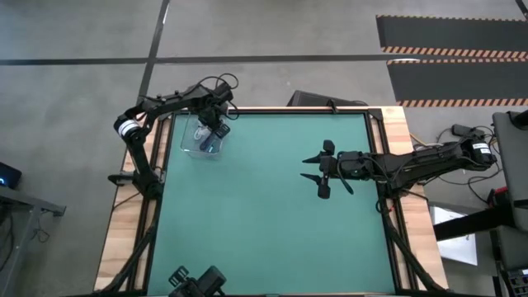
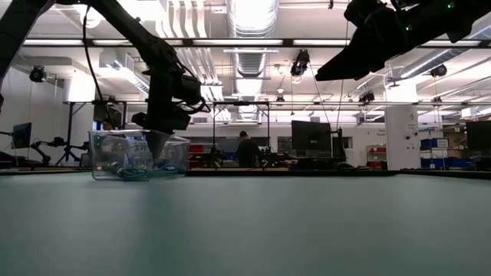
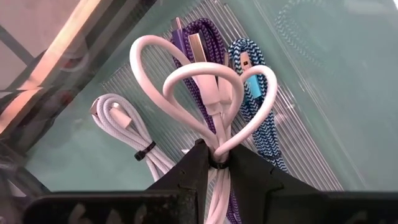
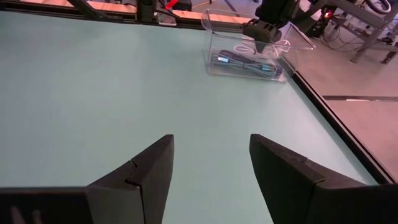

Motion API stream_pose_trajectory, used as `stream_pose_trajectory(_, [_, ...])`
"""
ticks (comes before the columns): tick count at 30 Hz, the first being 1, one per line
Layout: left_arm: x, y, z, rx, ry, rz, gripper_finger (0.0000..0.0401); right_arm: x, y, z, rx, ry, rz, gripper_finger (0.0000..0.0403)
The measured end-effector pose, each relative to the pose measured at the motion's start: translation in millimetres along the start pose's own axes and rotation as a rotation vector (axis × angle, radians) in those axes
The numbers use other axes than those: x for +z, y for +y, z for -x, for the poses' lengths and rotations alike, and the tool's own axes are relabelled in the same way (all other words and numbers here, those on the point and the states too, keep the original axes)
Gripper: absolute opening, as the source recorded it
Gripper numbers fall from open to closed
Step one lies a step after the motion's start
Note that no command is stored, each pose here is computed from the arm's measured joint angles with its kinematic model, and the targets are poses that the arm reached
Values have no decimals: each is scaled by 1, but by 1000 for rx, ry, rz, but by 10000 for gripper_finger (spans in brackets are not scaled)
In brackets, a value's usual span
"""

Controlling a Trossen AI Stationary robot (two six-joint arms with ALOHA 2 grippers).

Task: Pick and place USB-C Cables
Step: Put the white charger cable into the transparent bin, then return to Home Position

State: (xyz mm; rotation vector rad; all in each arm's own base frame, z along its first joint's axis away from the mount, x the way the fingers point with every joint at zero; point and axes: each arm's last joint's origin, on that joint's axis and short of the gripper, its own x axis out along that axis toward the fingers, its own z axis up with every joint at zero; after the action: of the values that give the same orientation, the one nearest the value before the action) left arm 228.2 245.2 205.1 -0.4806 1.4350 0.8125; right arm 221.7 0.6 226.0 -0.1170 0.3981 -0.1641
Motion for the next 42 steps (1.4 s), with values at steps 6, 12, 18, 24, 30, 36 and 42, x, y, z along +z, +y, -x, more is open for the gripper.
stream_pose_trajectory(6, [-1,0,0,0,10,-1,46,0,0,0,0,0,0,203])
stream_pose_trajectory(12, [-2,0,0,0,18,-3,91,0,0,0,0,0,0,203])
stream_pose_trajectory(18, [0,2,5,48,20,-4,156,0,0,0,0,0,0,203])
stream_pose_trajectory(24, [-12,-5,35,53,13,-39,172,-2,0,0,1,6,19,203])
stream_pose_trajectory(30, [-43,-31,88,19,-203,-92,173,-13,1,0,4,35,41,203])
stream_pose_trajectory(36, [-92,-63,131,-56,-504,-194,165,-20,1,1,6,44,44,203])
stream_pose_trajectory(42, [-144,-82,141,-189,-743,-304,113,-28,1,6,9,45,33,203])
